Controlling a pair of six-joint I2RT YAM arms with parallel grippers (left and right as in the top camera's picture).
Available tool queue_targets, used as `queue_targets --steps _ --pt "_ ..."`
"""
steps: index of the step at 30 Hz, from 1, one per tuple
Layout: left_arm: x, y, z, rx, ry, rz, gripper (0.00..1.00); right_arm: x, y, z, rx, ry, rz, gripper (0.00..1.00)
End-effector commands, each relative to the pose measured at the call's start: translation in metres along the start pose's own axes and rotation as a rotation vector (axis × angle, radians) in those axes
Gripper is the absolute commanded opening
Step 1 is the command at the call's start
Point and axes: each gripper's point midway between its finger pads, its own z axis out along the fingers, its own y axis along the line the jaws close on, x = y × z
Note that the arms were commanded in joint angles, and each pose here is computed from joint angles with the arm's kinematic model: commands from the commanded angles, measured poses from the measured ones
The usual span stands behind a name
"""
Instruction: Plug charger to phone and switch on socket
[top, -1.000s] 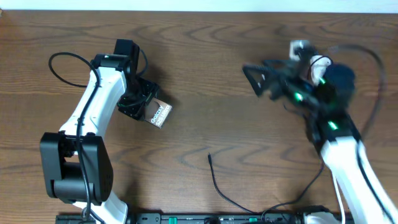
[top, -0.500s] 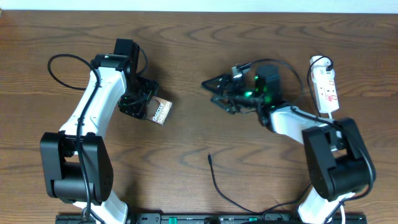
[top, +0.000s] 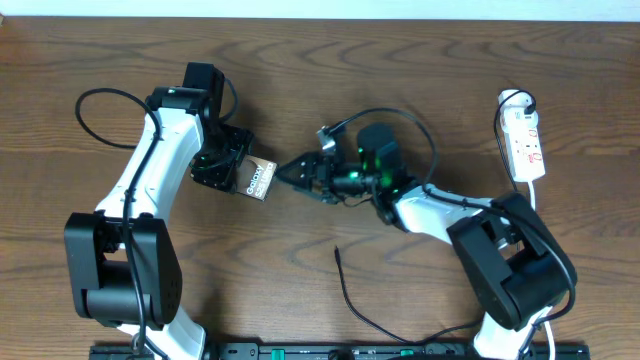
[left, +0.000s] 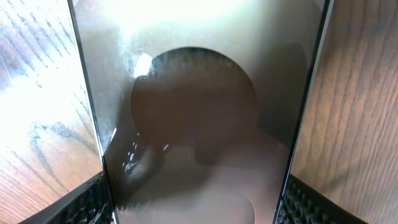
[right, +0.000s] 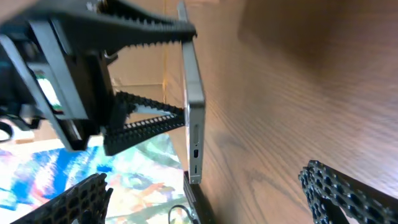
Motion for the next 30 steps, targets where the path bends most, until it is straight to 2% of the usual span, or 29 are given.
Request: queue_targets --steps 1,10,12,16,20,24,25,30 --pt "0.007 -0.001 -0.004 0.009 0.018 -0.039 0.08 0.000 0.001 0.011 0.025 -0.035 -0.043 0.99" --pt "0.032 -0.003 -0.002 0.005 0.069 -0.020 0.07 0.004 0.002 0.019 0.046 -0.054 -0.054 0.98" --pt "0.038 -0.002 -0.001 -0.005 0.073 -0.035 0.07 0.004 0.002 0.020 0.047 -0.057 -0.054 0.94" --pt "0.049 -0.002 0.001 -0.017 0.077 -0.047 0.07 0.004 0.002 0.020 0.045 -0.058 -0.055 0.79" --pt "0.062 -0.002 0.003 -0.023 0.094 -0.046 0.07 0.004 0.002 0.020 0.046 -0.060 -0.045 0.75" --pt "0.076 -0.003 0.003 -0.027 0.127 -0.056 0.07 0.002 0.001 0.019 0.051 -0.072 -0.026 0.62" --pt "0.077 -0.002 0.003 -0.028 0.127 -0.057 0.07 0.002 0.001 0.019 0.051 -0.072 -0.026 0.55" --pt "0.080 -0.002 0.003 -0.030 0.138 -0.065 0.07 0.001 0.001 0.019 0.053 -0.076 -0.026 0.39"
